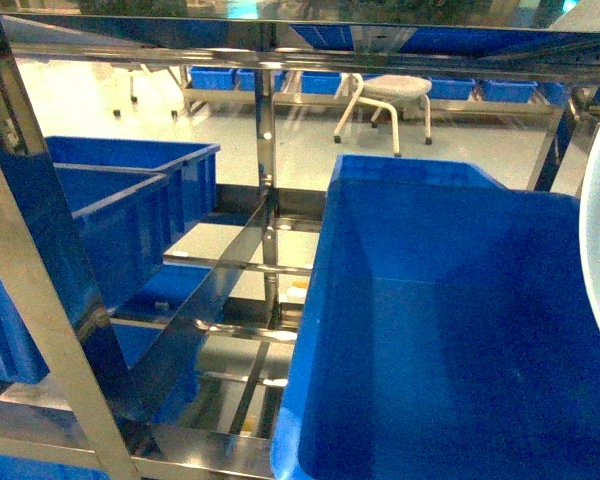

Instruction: Place blue tray on left shelf second layer neatly

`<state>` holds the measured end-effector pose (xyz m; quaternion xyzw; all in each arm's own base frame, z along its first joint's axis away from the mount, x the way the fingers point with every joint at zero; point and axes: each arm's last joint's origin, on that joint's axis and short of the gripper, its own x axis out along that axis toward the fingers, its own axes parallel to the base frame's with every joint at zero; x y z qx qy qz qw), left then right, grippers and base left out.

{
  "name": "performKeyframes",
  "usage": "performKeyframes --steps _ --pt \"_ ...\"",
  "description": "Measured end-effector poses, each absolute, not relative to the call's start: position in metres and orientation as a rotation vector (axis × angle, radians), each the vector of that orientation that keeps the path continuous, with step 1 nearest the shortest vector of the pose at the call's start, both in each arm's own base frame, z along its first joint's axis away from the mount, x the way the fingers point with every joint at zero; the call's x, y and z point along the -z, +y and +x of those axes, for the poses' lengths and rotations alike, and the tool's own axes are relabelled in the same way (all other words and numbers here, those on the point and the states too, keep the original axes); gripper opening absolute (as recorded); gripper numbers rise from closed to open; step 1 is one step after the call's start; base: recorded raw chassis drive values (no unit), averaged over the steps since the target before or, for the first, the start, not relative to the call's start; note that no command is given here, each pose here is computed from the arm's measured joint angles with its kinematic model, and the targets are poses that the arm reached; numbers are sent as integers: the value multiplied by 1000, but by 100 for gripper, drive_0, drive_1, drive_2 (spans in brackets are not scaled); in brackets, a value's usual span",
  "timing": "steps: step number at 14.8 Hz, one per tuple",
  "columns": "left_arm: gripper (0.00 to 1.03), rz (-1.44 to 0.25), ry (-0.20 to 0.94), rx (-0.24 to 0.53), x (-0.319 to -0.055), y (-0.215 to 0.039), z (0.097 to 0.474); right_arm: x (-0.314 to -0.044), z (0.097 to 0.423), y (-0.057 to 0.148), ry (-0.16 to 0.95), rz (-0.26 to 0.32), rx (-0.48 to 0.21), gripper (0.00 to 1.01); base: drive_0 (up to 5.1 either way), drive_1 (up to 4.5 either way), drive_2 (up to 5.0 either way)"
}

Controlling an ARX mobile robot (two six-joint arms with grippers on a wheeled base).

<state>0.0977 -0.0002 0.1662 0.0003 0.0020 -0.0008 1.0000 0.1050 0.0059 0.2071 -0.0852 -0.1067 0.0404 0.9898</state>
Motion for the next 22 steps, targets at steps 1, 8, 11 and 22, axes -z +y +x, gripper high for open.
performKeyframes --steps 1,8,11,22 --pt "98 1 4 2 -166 0 98 -207 105 6 -214 -171 -81 2 0 0 0" --pt "98 0 4 2 -166 0 98 -207 105 6 -215 -171 -81 2 0 0 0" --pt "98 1 4 2 -166 0 98 -207 105 6 -214 -171 -81 2 0 0 0" --pt "98 1 4 2 -166 0 98 -207 105 6 -214 -171 -81 2 0 0 0"
